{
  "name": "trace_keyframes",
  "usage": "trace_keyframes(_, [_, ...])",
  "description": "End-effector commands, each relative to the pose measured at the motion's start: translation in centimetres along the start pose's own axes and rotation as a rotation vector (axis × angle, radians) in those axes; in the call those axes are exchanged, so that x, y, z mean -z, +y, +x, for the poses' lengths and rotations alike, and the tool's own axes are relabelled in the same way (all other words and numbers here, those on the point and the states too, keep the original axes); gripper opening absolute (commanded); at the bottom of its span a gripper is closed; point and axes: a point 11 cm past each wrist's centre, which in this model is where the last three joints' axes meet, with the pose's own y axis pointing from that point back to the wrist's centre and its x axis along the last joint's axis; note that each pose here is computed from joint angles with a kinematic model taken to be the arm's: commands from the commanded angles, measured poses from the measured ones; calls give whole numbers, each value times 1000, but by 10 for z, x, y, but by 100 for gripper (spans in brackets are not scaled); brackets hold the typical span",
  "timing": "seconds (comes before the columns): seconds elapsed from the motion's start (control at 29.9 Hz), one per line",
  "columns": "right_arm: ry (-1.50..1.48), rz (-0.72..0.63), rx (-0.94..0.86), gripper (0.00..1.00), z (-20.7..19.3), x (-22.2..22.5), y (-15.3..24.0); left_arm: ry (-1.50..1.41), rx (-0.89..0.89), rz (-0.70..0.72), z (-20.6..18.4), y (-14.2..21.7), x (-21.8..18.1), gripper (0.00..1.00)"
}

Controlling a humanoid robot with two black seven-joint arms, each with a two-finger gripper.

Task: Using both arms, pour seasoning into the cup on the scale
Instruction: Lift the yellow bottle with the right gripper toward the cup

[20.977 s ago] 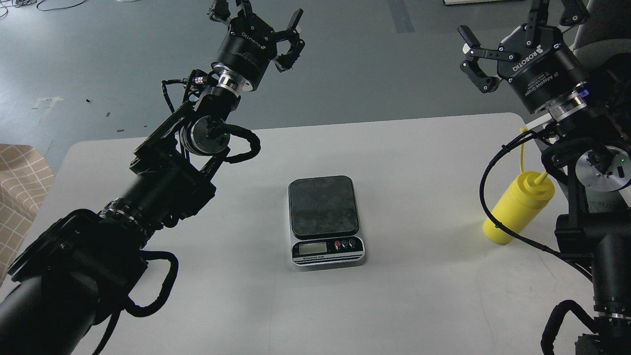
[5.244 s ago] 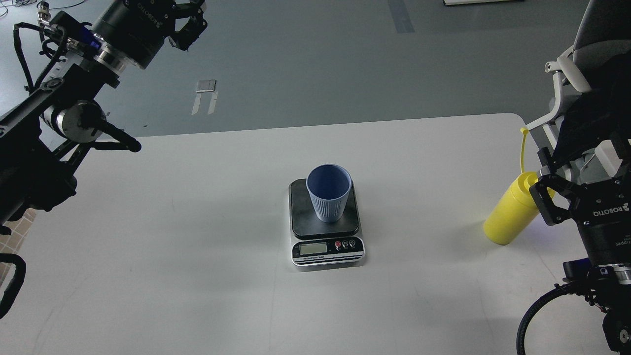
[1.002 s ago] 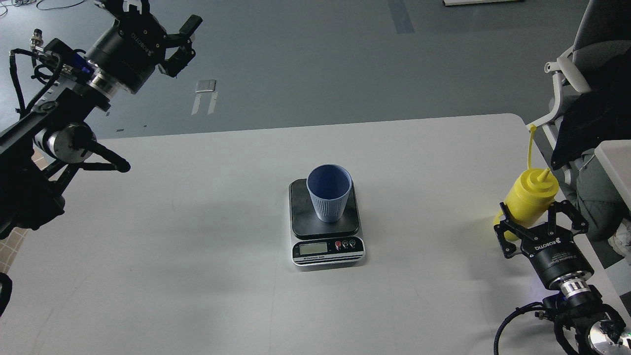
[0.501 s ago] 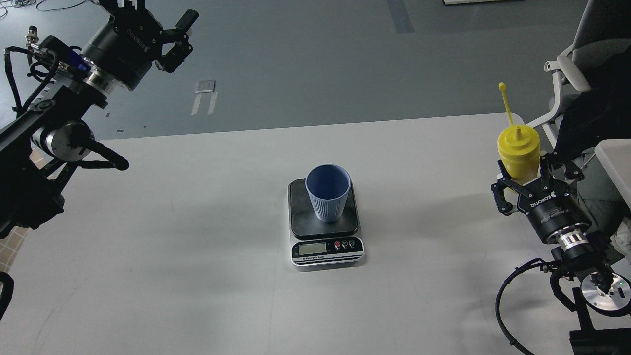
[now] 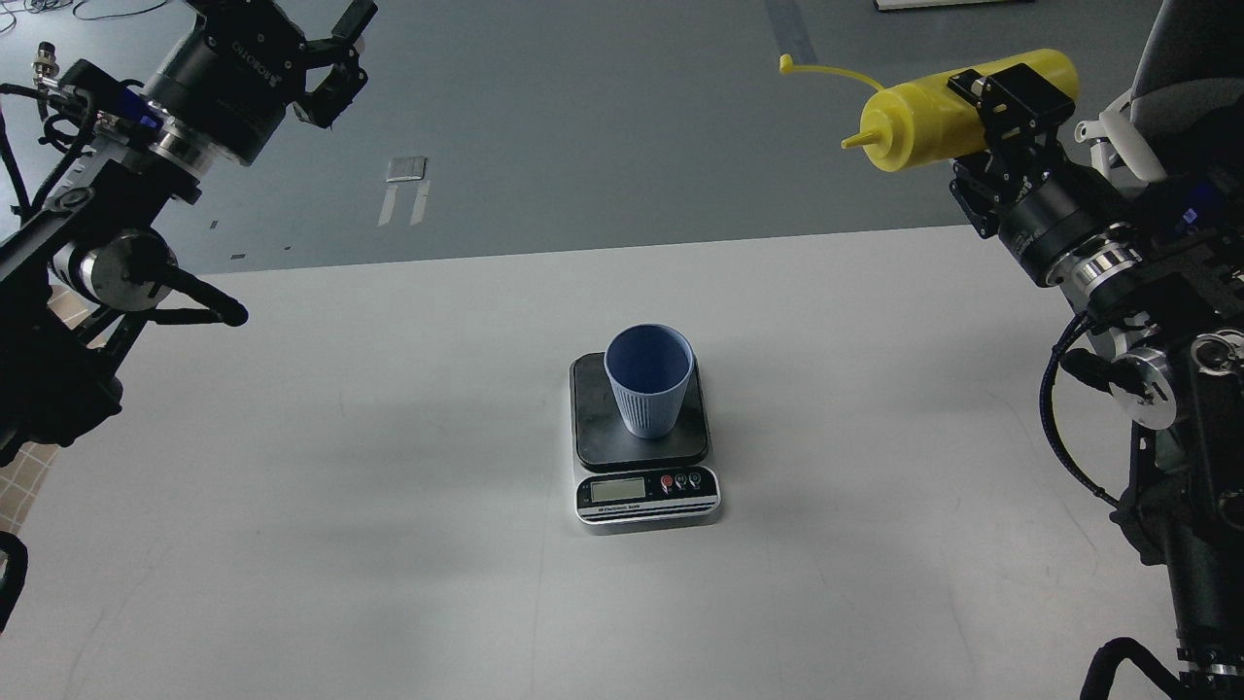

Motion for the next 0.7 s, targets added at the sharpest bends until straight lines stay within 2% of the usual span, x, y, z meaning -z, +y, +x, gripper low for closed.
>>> trace_keyframes(0.0, [319, 96, 38, 0, -40, 26, -12, -3, -2, -2, 1, 1, -2, 98])
trace_keyframes(0.23, [581, 229, 84, 0, -110, 44, -18, -6, -19, -16, 7, 5, -7, 98])
trace_keyframes(0.33, [654, 296, 102, 0, -126, 46, -14, -14, -27, -16, 11, 8, -10, 98])
trace_keyframes(0.67, [688, 311, 92, 0, -124, 37, -9, -22, -50, -49, 20, 18, -20, 98])
